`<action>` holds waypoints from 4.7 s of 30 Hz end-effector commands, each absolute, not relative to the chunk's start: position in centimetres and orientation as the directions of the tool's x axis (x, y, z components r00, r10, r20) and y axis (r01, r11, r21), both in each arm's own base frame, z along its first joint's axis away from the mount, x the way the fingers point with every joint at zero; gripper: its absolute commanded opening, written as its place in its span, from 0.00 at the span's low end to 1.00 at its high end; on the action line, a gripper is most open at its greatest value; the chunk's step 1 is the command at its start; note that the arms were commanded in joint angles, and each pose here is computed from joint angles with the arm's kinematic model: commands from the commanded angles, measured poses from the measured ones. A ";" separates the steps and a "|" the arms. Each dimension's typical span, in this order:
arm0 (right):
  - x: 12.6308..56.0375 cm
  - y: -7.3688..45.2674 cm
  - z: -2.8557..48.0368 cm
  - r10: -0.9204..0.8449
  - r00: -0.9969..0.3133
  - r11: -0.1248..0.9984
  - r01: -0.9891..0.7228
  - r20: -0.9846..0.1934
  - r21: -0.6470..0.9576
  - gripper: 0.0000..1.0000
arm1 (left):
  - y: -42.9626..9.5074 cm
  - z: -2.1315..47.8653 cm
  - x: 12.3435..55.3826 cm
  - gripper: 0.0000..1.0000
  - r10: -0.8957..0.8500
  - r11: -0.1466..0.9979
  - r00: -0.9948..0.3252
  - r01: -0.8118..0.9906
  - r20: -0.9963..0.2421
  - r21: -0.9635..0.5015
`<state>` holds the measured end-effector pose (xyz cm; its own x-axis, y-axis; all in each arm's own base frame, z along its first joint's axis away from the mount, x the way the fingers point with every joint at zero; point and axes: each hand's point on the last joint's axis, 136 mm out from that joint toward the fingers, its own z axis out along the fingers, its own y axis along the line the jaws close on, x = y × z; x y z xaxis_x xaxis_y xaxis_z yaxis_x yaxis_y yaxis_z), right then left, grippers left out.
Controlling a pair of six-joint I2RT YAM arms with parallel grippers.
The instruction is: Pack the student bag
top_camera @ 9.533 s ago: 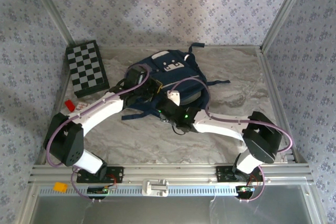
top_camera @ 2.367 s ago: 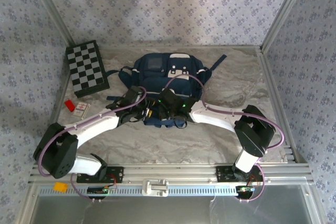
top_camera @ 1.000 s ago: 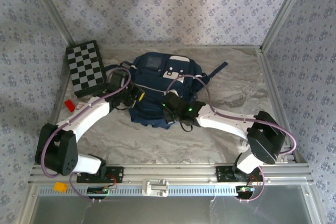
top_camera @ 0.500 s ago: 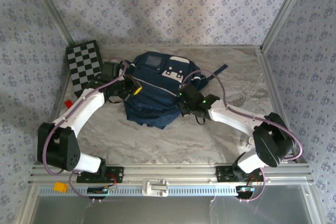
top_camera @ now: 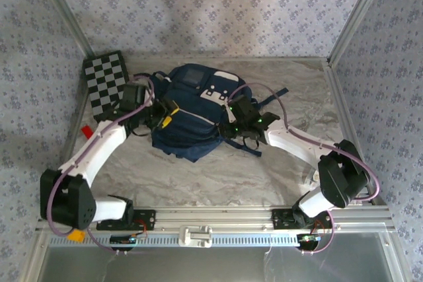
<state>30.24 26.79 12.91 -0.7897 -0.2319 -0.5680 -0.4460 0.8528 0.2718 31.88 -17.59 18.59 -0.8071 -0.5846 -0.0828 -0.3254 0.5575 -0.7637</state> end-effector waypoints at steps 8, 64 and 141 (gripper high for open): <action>29.0 28.3 9.1 -0.149 -0.917 0.860 -0.306 -0.371 0.409 0.49 | -18.9 17.5 31.1 0.50 -0.627 0.546 -0.775 -0.365 -0.078 -0.754; 29.7 29.6 10.8 -0.496 -0.626 0.798 -0.602 -0.602 -0.030 0.00 | -20.9 14.8 35.3 0.00 -0.817 0.469 -0.566 -0.540 -0.111 -0.699; 33.0 33.5 17.9 -0.360 -0.466 0.595 -0.782 -0.809 0.186 0.41 | -23.0 30.2 38.9 0.00 -0.706 0.376 -0.703 -0.264 -0.090 -0.888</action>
<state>31.78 33.12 16.57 -0.4999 -0.3782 -0.7791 -0.7769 0.5934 0.2105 37.54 -21.53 22.51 -0.6881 -0.7247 -0.0361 -0.4569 0.4715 -0.7543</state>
